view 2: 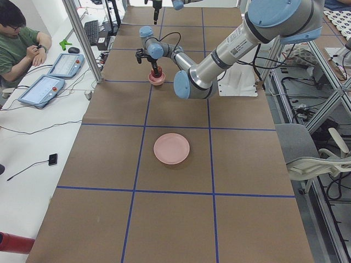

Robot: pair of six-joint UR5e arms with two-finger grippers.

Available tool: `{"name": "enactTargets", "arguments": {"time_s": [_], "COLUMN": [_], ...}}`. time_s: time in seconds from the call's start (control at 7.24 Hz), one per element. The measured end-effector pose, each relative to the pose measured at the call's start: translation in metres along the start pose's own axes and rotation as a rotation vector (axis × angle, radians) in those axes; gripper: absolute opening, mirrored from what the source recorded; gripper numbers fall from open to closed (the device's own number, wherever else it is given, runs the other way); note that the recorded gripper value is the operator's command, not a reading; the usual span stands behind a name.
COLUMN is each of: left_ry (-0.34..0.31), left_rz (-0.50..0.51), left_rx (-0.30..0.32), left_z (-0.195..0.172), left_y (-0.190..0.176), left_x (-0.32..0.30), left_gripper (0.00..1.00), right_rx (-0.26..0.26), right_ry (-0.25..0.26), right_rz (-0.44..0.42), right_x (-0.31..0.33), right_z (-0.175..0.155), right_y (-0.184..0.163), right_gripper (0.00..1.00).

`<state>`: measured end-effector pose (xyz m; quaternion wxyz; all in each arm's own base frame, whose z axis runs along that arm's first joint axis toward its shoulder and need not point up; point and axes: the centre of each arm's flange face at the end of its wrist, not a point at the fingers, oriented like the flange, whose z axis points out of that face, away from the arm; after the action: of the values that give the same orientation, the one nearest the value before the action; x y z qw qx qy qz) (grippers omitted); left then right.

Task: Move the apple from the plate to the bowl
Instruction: 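Carry the apple over the pink bowl with the left gripper and lower it in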

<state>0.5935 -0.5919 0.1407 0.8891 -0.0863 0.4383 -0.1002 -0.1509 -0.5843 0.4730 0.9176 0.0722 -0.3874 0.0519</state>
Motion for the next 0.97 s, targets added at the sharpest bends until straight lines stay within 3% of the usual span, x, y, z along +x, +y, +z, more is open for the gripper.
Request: {"name": "enactTargets", "arguments": {"time_s": [0.14,0.28,0.41,0.97], "left_ry": [-0.005,-0.008,-0.01,-0.006], "left_rz": [0.004,0.007,0.007,0.025], "left_rx": [0.005,0.005,0.004,0.021], "left_z": [0.009,0.014,0.018,0.012], "left_y": [0.0,0.001,0.002,0.002], "left_x": [-0.001,-0.001,-0.002,-0.003], "left_gripper": [0.0,0.07,0.98,0.99], "right_rx": [-0.009,-0.023,-0.033,-0.032], "right_ry": [-0.008,-0.019,-0.031,-0.039], "right_rz": [0.017,0.041,0.062,0.092], "right_x": [0.006,0.013,0.019,0.032], "right_z": [-0.005,-0.012,-0.018,-0.029], "right_y": [-0.002,-0.005,-0.007,-0.011], "right_gripper": [1.0,1.0,1.0,1.0]}}
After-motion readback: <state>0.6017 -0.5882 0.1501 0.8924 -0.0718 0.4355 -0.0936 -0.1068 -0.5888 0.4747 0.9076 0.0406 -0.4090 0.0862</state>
